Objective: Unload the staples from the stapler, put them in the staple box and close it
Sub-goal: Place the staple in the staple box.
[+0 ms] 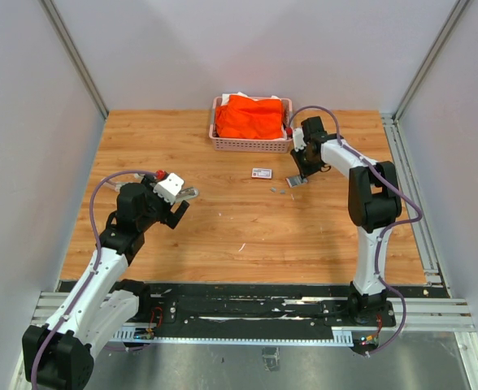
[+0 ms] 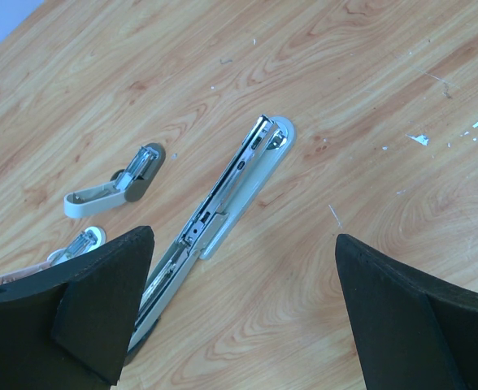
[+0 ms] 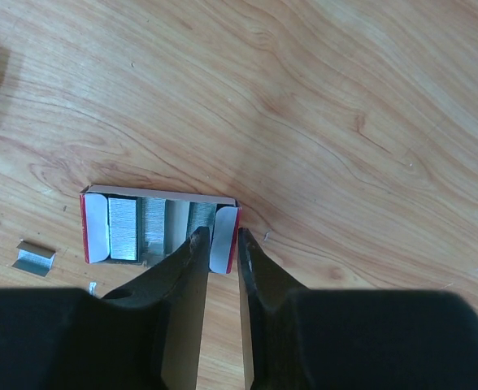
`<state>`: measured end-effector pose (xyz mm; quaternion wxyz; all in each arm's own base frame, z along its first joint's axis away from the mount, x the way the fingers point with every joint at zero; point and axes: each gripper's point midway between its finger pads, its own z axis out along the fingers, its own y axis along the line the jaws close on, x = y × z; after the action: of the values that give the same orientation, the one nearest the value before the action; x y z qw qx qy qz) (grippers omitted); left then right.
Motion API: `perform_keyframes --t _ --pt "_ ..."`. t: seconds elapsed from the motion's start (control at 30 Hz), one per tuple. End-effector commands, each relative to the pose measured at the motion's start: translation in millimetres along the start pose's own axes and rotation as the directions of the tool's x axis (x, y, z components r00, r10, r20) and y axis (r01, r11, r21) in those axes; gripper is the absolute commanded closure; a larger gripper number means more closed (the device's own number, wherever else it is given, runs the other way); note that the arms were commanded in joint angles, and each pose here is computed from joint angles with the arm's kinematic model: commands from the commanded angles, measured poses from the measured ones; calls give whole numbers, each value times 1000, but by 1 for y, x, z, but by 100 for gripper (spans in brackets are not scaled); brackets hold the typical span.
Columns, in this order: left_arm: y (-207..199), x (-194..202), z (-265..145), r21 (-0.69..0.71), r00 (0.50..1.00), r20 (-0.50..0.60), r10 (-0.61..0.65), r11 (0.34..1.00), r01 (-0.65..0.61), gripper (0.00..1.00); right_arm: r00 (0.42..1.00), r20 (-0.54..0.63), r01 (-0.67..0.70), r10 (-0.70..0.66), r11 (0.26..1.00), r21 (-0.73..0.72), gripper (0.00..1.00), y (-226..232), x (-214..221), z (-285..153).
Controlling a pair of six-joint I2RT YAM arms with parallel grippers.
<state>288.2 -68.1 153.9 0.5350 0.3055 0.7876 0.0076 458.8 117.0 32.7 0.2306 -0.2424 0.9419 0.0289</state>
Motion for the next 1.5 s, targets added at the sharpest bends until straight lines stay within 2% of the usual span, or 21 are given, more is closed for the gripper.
perform_keyframes --t 0.0,0.4,0.63,1.0,1.47 --pt "2 -3 1 -11 1000 20 17 1000 -17 2 999 -40 9 -10 1000 -15 78 7 8 4" --pt "2 -3 1 -13 1000 19 18 1000 -17 2 999 -44 5 -6 1000 -27 79 10 9 4" --pt "2 -2 1 -13 1000 18 17 1000 -17 2 999 -41 11 -12 1000 -17 74 10 7 1" --pt "3 -2 1 -16 1000 16 17 1000 -17 2 993 -71 103 -97 990 94 79 7 7 4" --pt "3 -3 1 -16 1000 20 17 1000 -17 2 984 -93 166 -151 971 174 77 -1 8 6"
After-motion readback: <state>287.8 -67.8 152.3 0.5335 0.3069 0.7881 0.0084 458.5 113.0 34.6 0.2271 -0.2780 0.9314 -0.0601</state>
